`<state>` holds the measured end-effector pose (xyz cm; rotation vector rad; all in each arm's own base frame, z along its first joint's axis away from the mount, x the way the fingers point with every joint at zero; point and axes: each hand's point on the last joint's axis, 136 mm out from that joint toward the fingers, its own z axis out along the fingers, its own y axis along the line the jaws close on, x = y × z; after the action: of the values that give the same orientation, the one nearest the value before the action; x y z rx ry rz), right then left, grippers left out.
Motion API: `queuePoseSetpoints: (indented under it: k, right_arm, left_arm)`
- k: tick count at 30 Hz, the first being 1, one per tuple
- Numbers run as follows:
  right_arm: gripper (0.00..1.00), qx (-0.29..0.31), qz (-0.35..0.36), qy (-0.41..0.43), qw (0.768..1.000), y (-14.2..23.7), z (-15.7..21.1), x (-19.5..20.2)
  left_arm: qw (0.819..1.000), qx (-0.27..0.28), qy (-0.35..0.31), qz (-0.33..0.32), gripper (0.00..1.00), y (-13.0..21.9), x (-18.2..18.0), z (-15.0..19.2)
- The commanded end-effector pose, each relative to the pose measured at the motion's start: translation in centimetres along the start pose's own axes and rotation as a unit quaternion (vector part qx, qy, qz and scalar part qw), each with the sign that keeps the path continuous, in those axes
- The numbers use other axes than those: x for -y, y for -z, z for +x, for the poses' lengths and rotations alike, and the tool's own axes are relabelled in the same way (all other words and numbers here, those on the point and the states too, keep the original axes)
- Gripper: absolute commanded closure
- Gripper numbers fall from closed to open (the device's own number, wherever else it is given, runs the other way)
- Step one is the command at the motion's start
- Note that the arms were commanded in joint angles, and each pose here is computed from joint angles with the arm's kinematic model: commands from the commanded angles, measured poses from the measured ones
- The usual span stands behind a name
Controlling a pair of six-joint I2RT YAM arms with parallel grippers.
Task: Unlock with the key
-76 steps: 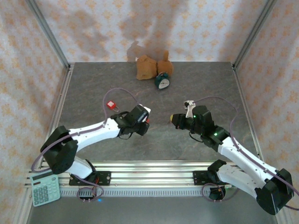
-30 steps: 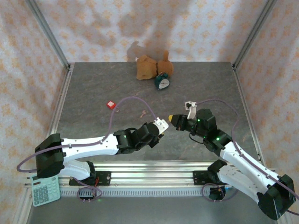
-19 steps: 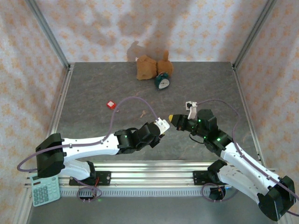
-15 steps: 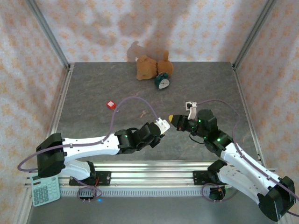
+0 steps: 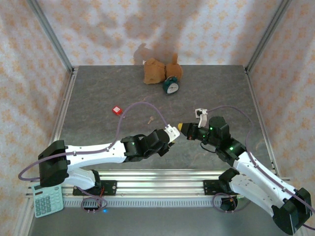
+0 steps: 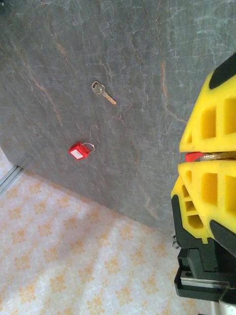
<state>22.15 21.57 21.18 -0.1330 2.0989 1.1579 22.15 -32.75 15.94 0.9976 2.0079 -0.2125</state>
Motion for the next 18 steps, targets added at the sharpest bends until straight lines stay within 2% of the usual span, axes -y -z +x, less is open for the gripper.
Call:
queuePoseSetpoints:
  k: [1, 13, 18]
  right_arm:
    - [0.91, -0.038, -0.013, 0.010, 0.999, -0.5, 1.1, -0.4]
    - [0.91, -0.047, -0.027, -0.008, 0.998, -1.1, 1.9, -0.2]
    - [0.90, -0.077, -0.048, -0.009, 0.996, -1.4, 2.9, -0.7]
  left_arm:
    - [0.998, 0.058, 0.017, 0.007, 0.66, 1.6, 0.0, -4.2]
    - [0.994, 0.095, 0.049, -0.009, 0.67, 2.4, -0.9, -5.8]
    - [0.993, 0.102, 0.051, 0.002, 0.67, 2.4, -0.5, -6.5]
